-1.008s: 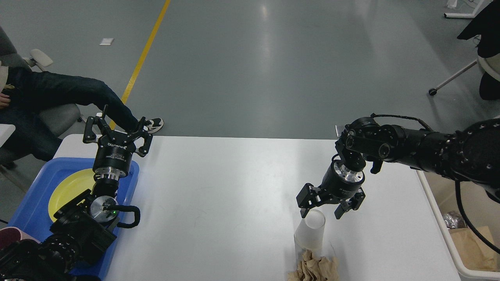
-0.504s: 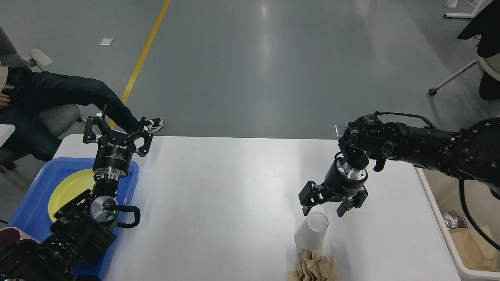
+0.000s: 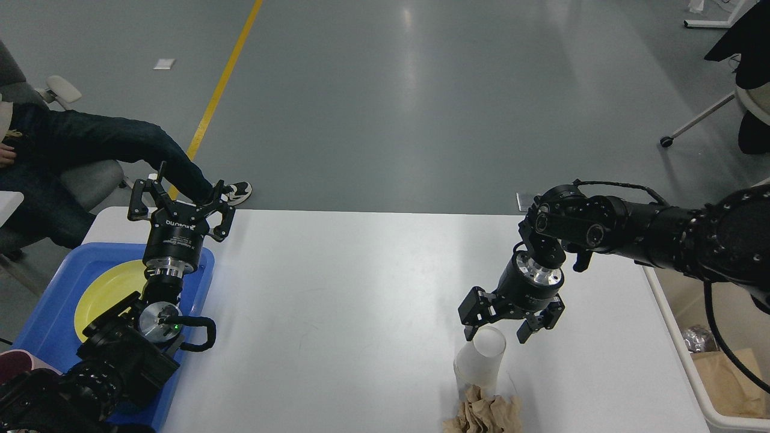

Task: Tidy desktop
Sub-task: 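Lower the right gripper around the white paper cup and grasp it, then lift the white cup and drop it into the white bin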

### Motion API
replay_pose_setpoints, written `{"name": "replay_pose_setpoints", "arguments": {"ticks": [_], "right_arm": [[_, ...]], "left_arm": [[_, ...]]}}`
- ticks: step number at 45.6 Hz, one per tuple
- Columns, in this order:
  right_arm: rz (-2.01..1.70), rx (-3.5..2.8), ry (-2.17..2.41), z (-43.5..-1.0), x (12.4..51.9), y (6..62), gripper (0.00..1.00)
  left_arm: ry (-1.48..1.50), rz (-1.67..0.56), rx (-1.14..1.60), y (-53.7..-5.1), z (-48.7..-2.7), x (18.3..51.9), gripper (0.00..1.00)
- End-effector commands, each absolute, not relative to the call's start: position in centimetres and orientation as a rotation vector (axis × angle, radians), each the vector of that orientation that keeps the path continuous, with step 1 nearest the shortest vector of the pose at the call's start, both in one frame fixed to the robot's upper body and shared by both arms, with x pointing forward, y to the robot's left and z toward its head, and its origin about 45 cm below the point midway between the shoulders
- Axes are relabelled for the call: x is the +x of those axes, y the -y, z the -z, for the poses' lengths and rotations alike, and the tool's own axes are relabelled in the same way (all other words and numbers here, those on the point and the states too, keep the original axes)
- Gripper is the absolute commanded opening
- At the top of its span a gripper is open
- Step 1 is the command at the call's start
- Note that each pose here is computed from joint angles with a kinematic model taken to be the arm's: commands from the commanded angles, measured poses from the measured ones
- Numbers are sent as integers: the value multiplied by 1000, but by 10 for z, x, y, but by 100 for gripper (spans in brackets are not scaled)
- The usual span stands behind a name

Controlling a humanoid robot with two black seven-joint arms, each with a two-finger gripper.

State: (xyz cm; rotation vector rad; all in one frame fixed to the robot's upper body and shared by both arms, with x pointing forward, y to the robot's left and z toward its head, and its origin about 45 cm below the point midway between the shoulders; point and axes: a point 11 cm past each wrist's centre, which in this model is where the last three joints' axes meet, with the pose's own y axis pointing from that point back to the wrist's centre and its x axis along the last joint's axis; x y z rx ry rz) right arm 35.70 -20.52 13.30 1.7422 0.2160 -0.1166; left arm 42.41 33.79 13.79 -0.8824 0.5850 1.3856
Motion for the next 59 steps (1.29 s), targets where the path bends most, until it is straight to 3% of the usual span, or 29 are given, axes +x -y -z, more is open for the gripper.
{"name": "replay_pose_setpoints", "arguments": {"ticks": [1,12,22,24,27,31,39,52,59], "right_arm": [[133,1742,-222,-127,352,207,100],[147,1749,-215,-124,351,209,99],[146,1749,-220,-124,350,208,90],[145,1746,-223,-123,350,209,81],[144,1742,-226,-123,349,209,60],[143,1733,-227,-123,349,211,43],[144,1727,-221,-123,350,213,0],[137,1739,-136,-143,368,232,0],[90,1799,8,-191,399,249,0]], "left_arm": [[-585,-1386,-882,-338,-138,424,97],[-585,-1386,-882,-338,-138,424,97],[-585,-1386,-882,-338,-138,424,97],[-585,-1386,-882,-338,-138,424,97],[-585,-1386,-882,-338,-138,424,97],[-585,-1386,-882,-338,-138,424,97],[-585,-1386,-882,-338,-138,424,97],[-585,-1386,-882,-338,-138,424,97],[-585,-1386,-882,-338,-138,424,97]]}}
